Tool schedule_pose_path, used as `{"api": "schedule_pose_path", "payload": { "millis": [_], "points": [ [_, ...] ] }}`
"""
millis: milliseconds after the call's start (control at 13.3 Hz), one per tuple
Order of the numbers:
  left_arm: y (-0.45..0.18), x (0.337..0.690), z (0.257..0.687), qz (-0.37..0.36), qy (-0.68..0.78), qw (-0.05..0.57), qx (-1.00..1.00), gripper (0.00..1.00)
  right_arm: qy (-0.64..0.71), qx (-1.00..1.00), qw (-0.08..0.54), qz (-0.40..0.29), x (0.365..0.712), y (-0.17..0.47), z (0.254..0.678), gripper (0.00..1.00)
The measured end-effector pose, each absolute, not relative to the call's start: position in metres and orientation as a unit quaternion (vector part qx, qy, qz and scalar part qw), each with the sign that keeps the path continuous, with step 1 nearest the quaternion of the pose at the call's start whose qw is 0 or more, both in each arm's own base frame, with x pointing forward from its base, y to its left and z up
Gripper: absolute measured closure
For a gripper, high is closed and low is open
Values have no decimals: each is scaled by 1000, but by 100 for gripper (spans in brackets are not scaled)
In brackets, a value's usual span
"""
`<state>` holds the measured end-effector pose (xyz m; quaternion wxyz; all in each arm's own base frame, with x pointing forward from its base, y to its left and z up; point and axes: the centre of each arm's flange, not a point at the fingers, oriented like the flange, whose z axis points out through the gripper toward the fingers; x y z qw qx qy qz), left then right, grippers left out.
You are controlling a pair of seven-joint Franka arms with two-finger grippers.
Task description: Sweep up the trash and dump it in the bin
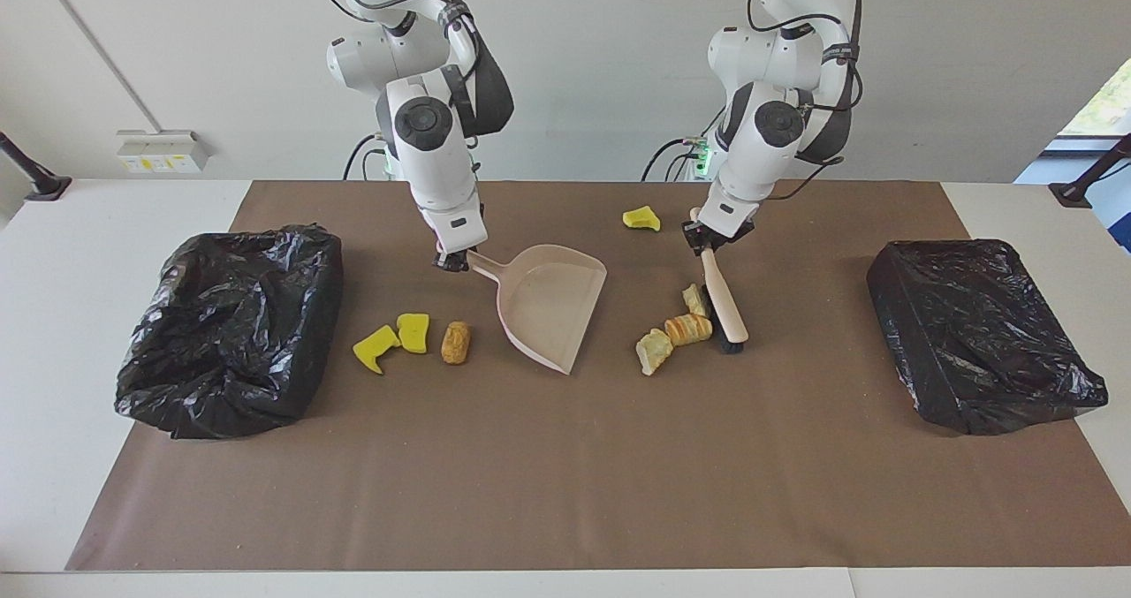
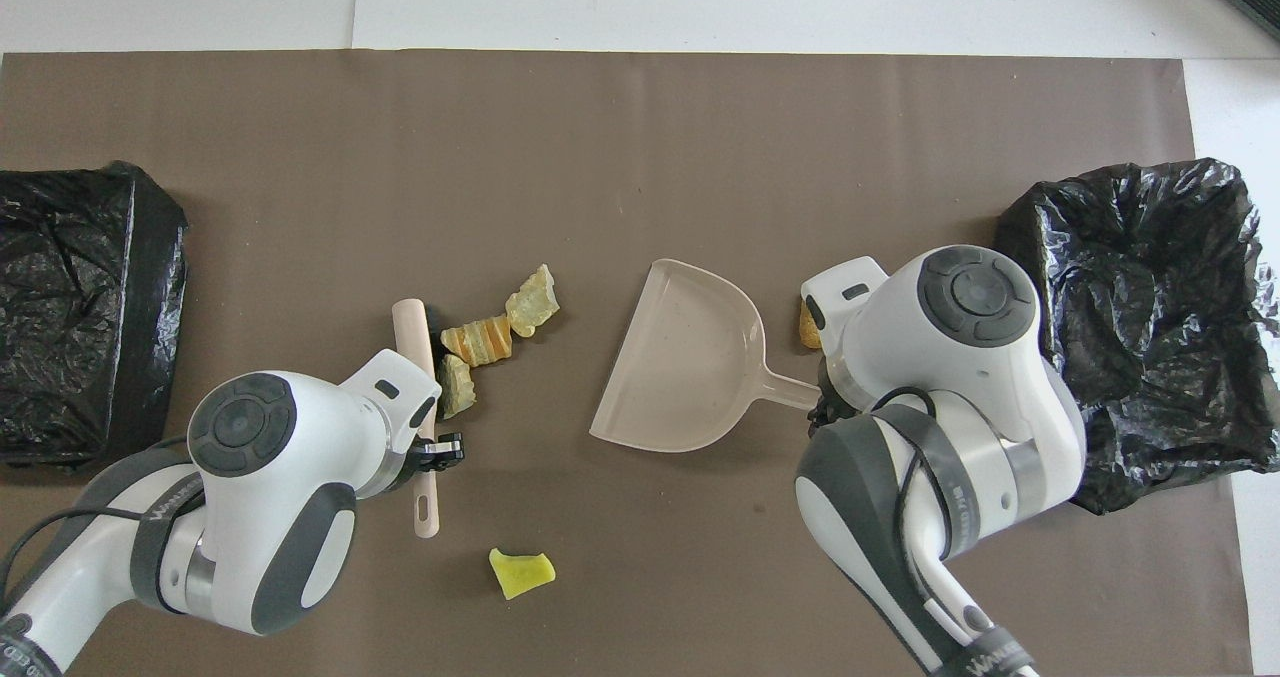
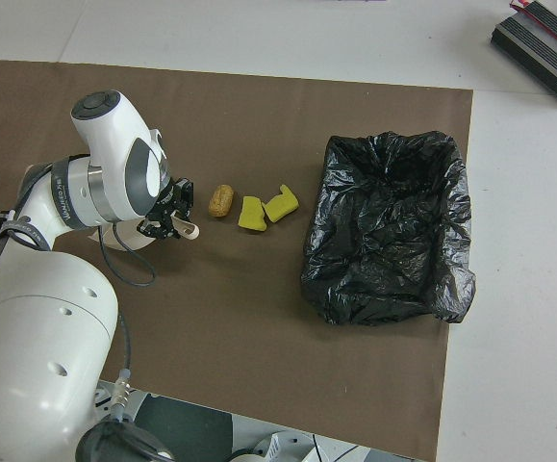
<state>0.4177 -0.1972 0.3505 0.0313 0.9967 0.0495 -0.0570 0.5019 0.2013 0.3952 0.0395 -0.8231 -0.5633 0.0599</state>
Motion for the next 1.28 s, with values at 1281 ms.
{"api": "schedule_pose_path", "payload": {
  "millis": [1281],
  "points": [
    [-368, 333, 368, -32, -117, 47, 992, 74, -589, -806, 22, 48, 491, 225, 362, 68]
  ]
}}
